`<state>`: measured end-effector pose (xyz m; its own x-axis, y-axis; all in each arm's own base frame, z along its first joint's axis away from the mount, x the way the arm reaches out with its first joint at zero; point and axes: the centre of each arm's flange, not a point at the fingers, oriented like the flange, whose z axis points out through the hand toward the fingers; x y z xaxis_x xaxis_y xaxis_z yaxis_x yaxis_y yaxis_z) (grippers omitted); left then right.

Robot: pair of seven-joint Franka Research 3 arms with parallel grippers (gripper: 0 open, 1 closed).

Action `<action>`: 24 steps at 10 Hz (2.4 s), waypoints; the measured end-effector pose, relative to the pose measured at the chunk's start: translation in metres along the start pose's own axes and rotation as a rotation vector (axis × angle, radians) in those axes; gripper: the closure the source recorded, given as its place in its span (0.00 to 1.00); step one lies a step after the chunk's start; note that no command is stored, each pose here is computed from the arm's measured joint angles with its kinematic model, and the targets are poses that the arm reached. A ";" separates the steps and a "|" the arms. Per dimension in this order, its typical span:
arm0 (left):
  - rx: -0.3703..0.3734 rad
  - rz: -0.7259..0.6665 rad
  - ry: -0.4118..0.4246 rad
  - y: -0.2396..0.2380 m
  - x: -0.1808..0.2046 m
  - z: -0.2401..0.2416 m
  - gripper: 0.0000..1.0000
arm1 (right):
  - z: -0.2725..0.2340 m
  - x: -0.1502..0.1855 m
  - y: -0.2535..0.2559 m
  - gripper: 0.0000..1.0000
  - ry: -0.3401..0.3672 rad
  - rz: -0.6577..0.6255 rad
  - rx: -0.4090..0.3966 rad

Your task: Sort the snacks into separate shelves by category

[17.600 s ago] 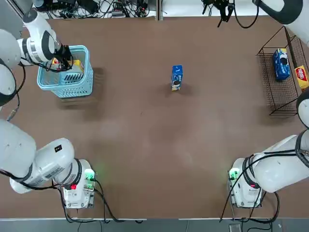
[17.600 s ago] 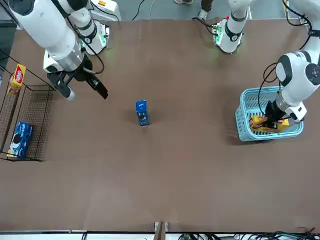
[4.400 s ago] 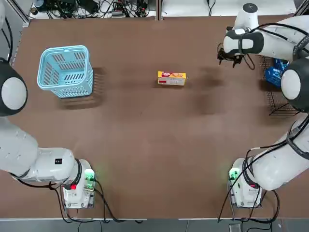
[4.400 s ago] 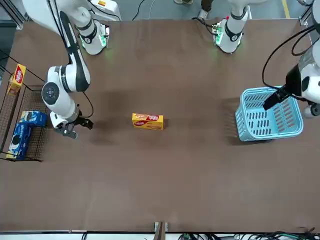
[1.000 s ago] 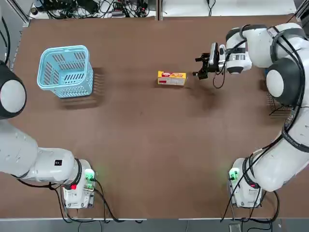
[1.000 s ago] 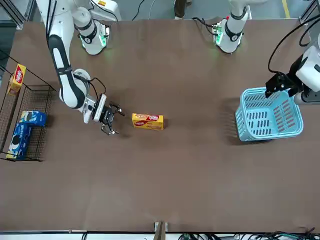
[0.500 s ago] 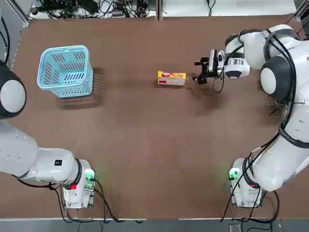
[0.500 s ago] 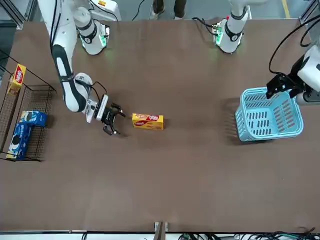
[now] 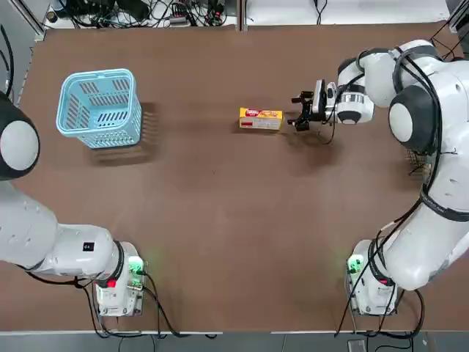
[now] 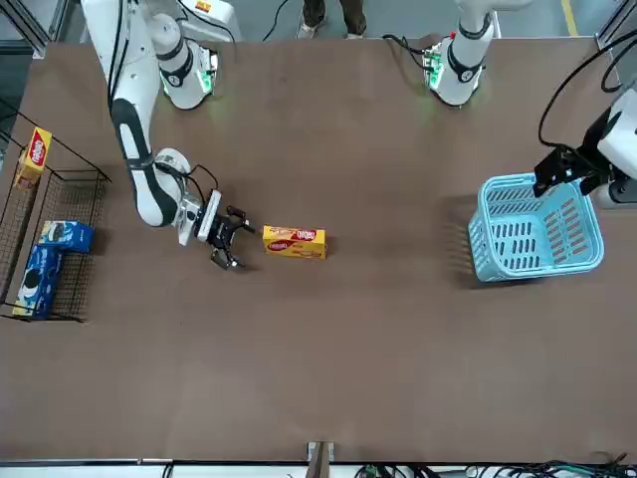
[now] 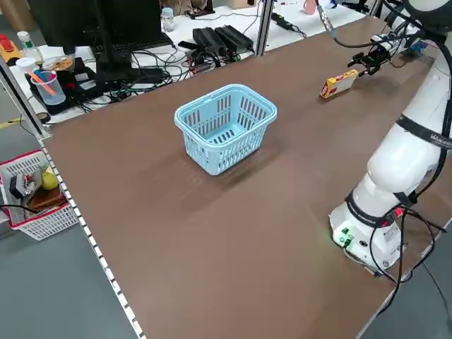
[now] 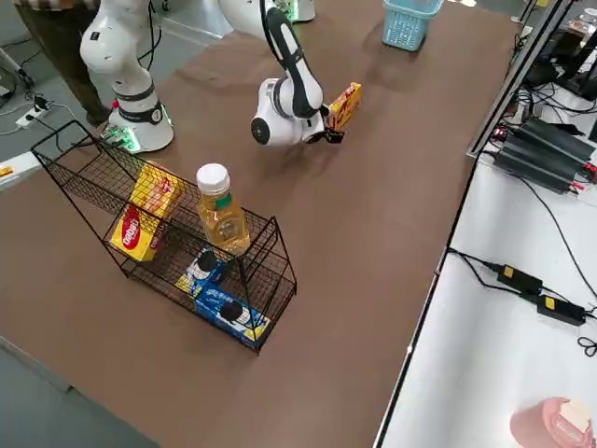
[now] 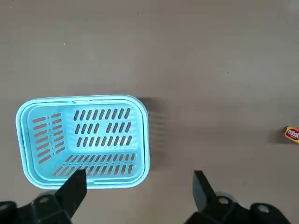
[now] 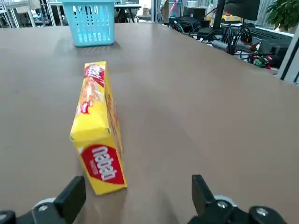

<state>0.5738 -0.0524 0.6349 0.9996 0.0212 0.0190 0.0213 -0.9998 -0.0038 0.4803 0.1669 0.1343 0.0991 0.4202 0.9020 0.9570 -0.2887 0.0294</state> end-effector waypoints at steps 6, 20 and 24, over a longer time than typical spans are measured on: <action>0.001 -0.003 0.004 -0.002 0.002 0.001 0.00 | 0.020 0.006 -0.011 0.00 0.024 -0.008 0.015; 0.000 -0.002 0.017 -0.001 0.002 -0.002 0.00 | 0.025 -0.001 -0.007 0.69 0.039 0.008 0.004; -0.001 -0.002 0.021 -0.001 0.003 -0.002 0.00 | -0.015 0.033 0.034 0.74 -0.004 -0.001 -0.120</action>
<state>0.5766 -0.0511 0.6375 0.9989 0.0235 0.0397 0.0236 -0.9997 -0.0030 0.5122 0.1579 0.1720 0.0998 0.4238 0.9002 0.9177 -0.3889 0.0814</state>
